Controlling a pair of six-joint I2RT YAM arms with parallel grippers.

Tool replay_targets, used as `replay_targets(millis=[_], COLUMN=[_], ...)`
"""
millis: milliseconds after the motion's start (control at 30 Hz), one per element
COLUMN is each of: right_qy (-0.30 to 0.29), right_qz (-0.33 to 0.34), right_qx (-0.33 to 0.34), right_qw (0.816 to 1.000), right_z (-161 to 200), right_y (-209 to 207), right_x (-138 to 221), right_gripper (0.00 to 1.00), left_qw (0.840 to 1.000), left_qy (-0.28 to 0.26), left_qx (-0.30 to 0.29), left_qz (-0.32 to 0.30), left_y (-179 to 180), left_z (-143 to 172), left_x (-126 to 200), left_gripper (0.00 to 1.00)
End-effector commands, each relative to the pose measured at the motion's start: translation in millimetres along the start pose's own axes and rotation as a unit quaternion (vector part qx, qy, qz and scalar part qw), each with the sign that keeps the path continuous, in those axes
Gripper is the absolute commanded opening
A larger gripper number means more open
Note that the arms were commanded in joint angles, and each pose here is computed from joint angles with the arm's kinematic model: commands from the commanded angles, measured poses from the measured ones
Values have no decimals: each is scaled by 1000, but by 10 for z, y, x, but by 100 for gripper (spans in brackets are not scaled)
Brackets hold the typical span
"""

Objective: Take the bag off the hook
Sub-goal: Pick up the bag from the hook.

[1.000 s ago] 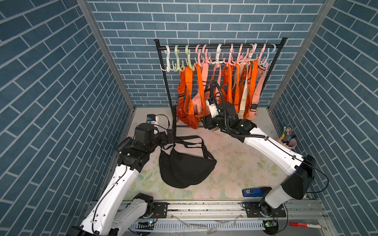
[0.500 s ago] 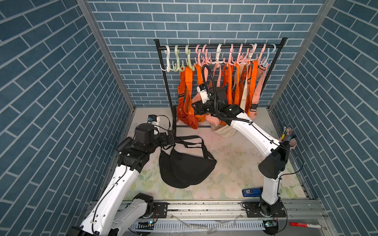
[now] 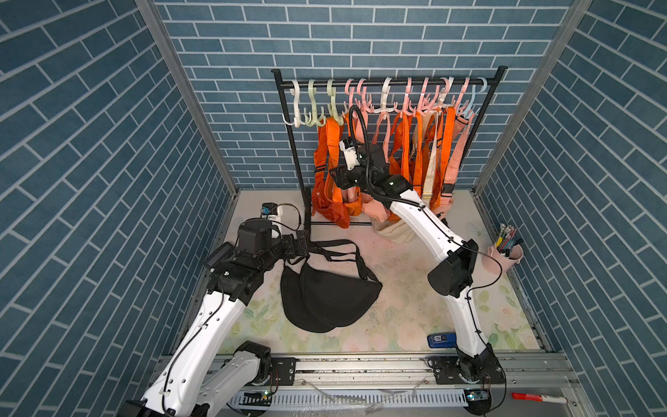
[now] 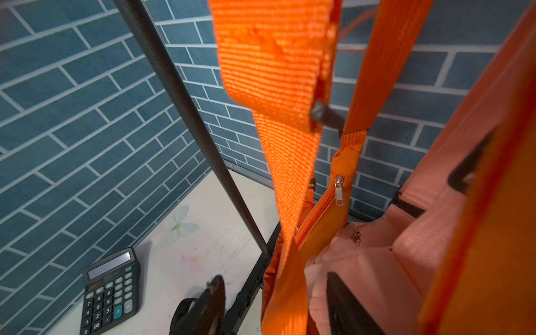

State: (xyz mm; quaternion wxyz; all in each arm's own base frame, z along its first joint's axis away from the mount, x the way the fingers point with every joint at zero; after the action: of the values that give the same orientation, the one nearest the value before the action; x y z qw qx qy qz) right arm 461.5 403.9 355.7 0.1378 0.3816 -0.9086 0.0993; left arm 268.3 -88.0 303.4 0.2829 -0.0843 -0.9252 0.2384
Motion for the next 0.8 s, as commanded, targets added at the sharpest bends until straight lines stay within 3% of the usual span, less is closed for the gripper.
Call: replay_targets(millis=[0,200,367,600,767], right_qy=[-6,-21,-26,-29,-50], right_qz=[2,6,7,7,9], right_qx=[-16,-22,-22,-23,-18], right_qw=[1000,1000,999,999,999], right_z=[19,6,-19,-96,-215], right_y=[-56,-104,-110,-97,-76], right_x=[-111,-187,-116,125,498], right_gripper=[54,32,0,0,0], left_qw=[1000,1000,1000,1000,1000], left_qy=[-3,-3,-2,-3,3], left_qx=[-10,-12,-13,-13,-15], left_qz=[5,-2,-3,-7,-12], left_y=[-24,-1,-2,14,29], left_z=[-11,-5,-6,-3,12], left_x=[39,28,22,8,-34], left_gripper=[99,99,99,99,99])
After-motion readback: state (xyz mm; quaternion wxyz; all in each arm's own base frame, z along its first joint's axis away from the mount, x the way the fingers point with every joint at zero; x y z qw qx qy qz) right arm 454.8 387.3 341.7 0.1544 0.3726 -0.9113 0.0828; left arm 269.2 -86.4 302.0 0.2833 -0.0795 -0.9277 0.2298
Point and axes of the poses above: each gripper's point midway between its finger pads, its own x axis back along the fingers, its own y axis along the line the jaws close on, z = x × y, the point moved 4 cm from there along x, back along the fingers, and after that the axes turned 15 degrees about x, right-handed, at the moved point
